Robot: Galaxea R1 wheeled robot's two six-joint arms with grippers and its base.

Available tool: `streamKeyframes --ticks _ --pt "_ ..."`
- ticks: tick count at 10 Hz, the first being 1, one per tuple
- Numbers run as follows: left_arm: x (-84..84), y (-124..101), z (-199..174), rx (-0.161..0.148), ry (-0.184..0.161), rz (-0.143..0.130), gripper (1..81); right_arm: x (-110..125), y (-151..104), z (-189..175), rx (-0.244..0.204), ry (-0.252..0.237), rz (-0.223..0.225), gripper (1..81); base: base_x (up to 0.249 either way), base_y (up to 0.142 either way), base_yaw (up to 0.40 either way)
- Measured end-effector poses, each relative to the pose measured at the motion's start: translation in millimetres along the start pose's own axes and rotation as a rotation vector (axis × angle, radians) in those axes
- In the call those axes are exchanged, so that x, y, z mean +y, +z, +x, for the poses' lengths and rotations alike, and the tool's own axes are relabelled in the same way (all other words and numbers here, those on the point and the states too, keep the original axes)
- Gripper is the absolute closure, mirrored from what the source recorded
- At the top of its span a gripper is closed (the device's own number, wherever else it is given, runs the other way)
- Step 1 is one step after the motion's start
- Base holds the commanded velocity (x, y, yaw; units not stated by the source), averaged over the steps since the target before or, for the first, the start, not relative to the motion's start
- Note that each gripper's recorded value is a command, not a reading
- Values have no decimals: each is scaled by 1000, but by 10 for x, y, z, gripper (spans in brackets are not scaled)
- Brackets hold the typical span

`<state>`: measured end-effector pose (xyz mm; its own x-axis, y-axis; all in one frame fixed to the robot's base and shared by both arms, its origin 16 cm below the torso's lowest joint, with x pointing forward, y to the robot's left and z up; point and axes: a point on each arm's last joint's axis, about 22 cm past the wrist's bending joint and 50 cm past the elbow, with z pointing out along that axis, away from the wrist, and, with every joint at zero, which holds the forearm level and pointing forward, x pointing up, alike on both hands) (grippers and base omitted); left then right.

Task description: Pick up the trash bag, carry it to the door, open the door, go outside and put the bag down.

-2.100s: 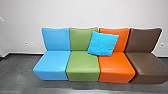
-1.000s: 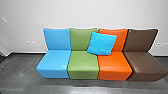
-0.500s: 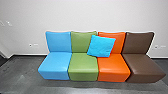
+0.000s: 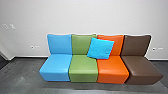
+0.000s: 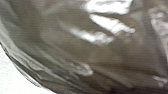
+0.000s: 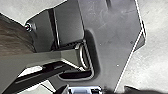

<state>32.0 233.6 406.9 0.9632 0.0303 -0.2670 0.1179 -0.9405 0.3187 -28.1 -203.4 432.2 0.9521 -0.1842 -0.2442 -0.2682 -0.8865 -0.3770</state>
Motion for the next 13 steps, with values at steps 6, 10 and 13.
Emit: streamKeyframes --ticks 6,10,13 --pt "73 -55 -159 68 32 9 811 46 13 -149 62 -41 -24 10 0 0 0" --pt "72 -18 -274 23 15 9 811 -47 66 -296 12 -37 -24 10 0 0 0" --pt "86 -18 -176 41 17 14 811 -52 107 -220 26 -51 -38 10 0 0 0"
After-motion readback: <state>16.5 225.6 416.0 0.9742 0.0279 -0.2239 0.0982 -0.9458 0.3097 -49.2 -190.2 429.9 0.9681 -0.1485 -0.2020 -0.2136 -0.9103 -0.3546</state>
